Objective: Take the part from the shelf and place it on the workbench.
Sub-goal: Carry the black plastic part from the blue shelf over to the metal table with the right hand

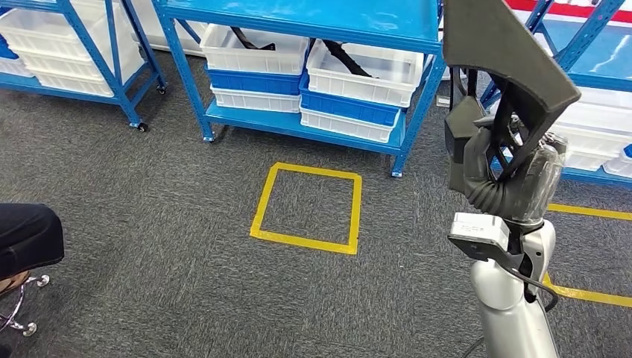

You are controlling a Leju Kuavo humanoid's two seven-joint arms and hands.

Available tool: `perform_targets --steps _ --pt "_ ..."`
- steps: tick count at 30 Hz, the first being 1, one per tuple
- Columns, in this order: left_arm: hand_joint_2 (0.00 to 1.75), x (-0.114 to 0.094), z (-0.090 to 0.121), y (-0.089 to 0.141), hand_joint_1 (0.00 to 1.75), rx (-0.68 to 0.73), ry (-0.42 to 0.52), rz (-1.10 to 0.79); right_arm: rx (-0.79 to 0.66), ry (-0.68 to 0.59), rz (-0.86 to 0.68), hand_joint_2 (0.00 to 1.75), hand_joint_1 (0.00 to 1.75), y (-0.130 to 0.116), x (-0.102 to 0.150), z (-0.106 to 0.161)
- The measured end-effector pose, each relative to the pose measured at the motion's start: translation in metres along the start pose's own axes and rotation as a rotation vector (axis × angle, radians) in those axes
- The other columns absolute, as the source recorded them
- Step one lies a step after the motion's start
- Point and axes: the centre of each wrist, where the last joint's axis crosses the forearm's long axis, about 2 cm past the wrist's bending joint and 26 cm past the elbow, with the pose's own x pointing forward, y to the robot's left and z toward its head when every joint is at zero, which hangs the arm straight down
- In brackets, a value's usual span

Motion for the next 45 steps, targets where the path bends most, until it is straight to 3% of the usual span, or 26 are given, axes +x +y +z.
perform_targets --steps 28,45 --pt "1.75 -0.003 -0.001 0.007 0.0 0.039 -0.004 -0.018 0.002 -0.009 -0.009 1.75 1.73 0.005 -0.003 -0.002" --pt "1.75 -0.001 -0.002 0.012 0.0 0.235 -0.104 -0.045 -0.001 -0.001 -0.022 1.75 1.73 0.012 -0.005 -0.007"
